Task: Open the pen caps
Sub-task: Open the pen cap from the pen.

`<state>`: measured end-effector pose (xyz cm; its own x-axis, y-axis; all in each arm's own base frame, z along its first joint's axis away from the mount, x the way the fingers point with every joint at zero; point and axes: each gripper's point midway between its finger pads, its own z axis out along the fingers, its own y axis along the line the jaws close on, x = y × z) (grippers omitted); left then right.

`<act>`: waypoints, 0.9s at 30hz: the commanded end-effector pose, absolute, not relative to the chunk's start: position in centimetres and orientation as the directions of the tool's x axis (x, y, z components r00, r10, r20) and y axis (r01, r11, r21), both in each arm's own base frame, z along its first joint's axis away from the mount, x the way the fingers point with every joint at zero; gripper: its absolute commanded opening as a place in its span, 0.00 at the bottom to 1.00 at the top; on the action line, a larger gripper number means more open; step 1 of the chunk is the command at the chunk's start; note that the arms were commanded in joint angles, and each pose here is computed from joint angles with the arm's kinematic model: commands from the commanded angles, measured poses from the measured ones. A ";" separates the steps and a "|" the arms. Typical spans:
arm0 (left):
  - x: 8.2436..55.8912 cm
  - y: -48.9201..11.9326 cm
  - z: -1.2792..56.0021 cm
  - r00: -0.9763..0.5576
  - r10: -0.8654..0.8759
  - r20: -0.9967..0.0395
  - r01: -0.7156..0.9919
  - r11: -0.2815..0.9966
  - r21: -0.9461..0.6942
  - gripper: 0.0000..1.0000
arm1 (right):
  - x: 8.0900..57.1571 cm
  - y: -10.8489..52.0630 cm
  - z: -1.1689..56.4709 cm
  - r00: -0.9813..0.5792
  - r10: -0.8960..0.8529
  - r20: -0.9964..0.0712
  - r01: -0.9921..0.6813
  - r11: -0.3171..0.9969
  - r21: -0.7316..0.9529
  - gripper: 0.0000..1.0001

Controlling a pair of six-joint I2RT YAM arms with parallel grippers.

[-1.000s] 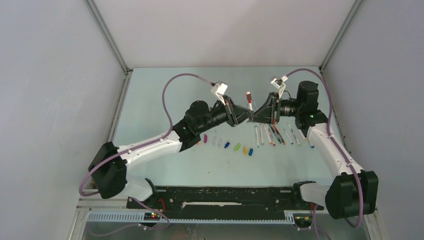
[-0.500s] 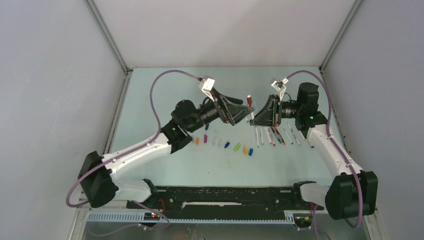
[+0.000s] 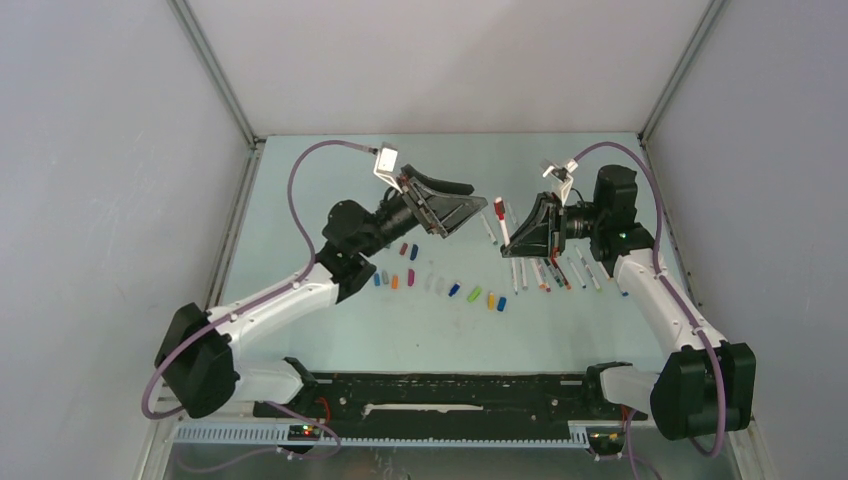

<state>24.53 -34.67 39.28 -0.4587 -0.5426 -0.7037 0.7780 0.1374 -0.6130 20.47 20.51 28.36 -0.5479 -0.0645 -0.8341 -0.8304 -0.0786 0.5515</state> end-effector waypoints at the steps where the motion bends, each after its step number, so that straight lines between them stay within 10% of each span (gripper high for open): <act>1: 23.4 -35.1 40.5 -0.489 -0.552 -0.675 0.794 0.038 -0.607 0.97 | 19.8 20.6 28.8 -0.503 -0.071 -0.861 -0.853 -0.118 0.508 0.00; 27: 23.8 -39.5 38.7 -0.570 -0.475 -0.670 0.748 0.037 -0.663 0.54 | 20.3 20.9 28.2 -0.522 -0.075 -0.850 -0.843 -0.107 0.527 0.00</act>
<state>24.19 -39.07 35.88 -0.6033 -0.4623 -0.6498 0.7095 0.0609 -0.7021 20.20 20.81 28.18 -0.5474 -0.0756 -0.8334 -0.8275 -0.0999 0.5526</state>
